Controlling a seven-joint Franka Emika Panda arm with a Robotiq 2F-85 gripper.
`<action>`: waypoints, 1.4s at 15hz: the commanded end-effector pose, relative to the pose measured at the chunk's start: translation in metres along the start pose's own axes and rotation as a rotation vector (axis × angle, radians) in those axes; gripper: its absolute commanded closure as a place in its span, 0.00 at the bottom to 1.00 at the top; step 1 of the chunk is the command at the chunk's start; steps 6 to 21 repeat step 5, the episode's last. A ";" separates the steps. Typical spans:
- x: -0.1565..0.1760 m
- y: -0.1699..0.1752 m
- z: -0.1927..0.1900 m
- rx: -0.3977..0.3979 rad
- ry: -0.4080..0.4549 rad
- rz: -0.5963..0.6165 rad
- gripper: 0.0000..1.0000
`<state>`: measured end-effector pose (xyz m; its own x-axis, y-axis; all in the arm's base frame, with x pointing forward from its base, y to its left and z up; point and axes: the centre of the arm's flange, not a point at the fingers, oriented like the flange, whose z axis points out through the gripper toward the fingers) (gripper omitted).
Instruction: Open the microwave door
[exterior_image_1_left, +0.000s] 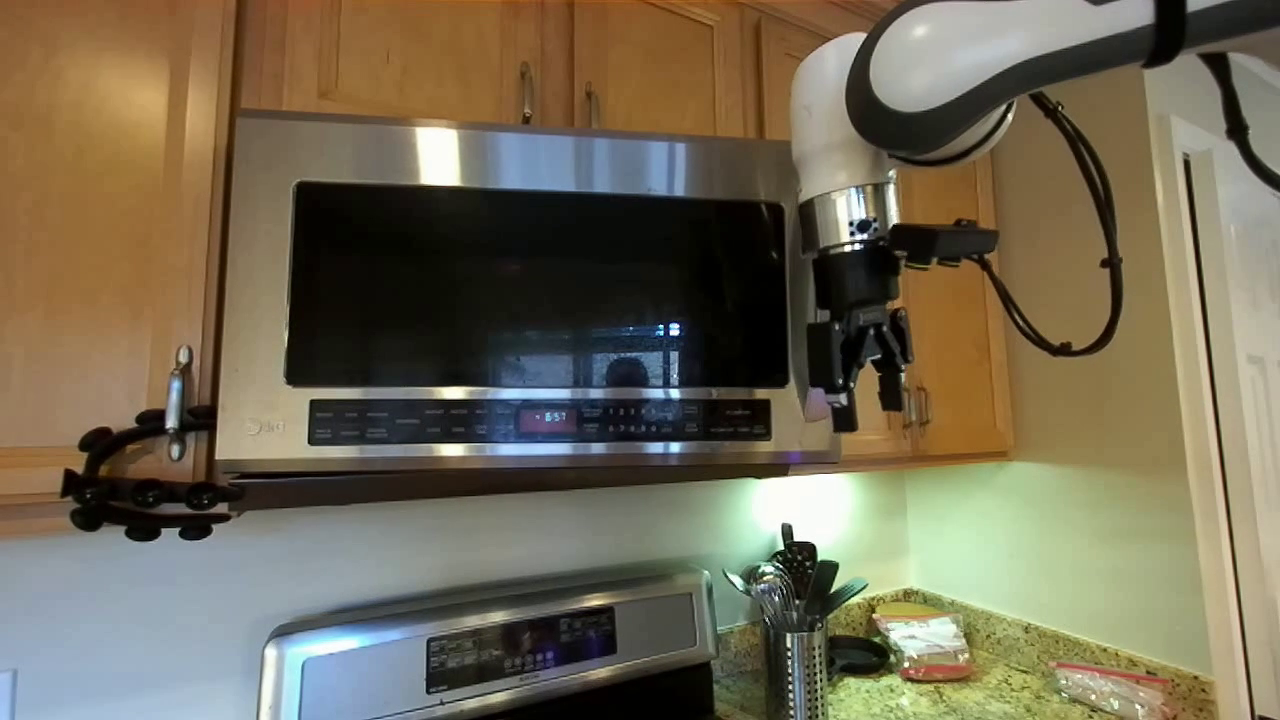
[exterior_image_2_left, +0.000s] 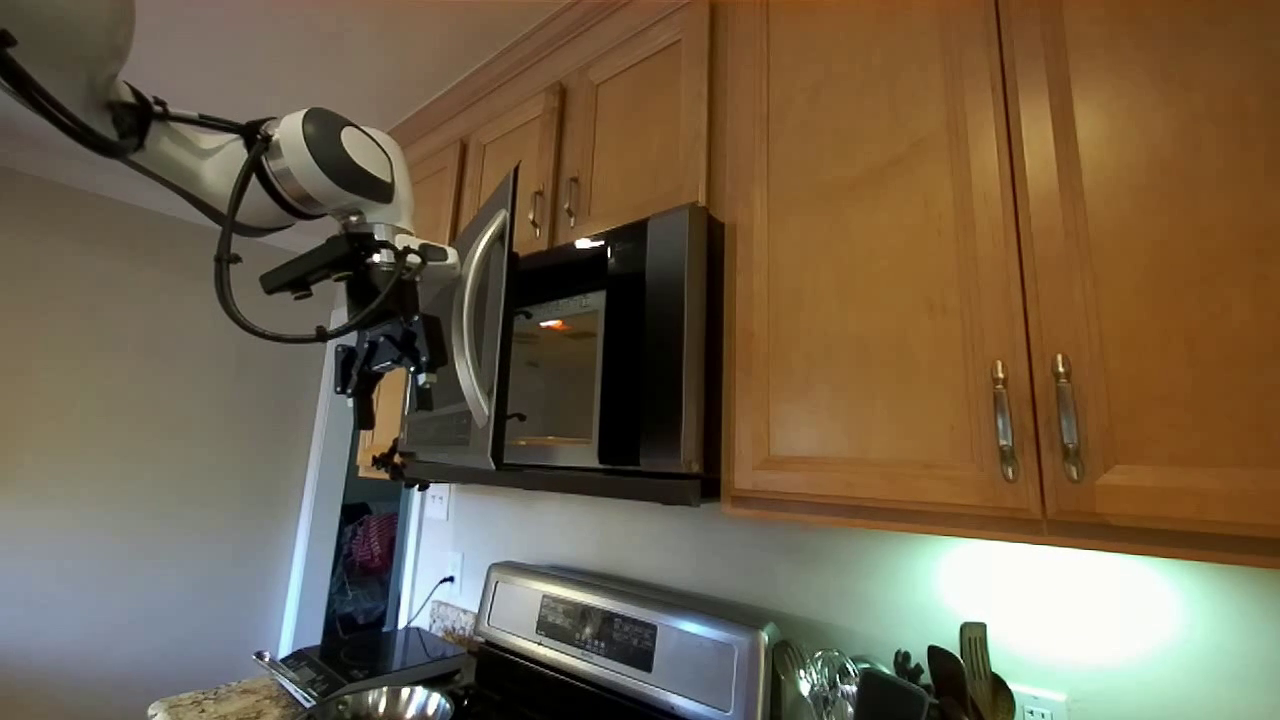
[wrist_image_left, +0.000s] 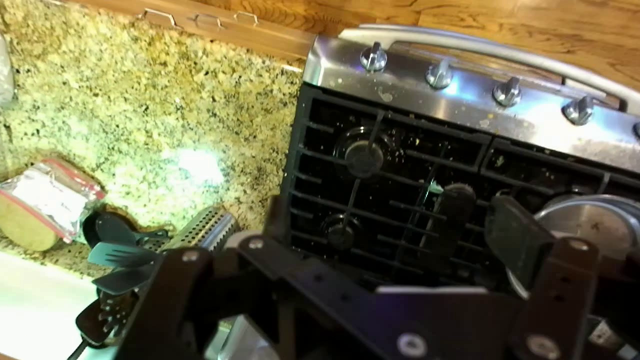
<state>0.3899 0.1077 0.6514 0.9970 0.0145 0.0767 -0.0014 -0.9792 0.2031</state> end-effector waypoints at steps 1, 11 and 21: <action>-0.005 0.004 0.006 0.025 -0.077 -0.018 0.00; -0.002 0.002 0.006 0.001 -0.046 -0.006 0.00; -0.002 0.002 0.006 0.001 -0.046 -0.006 0.00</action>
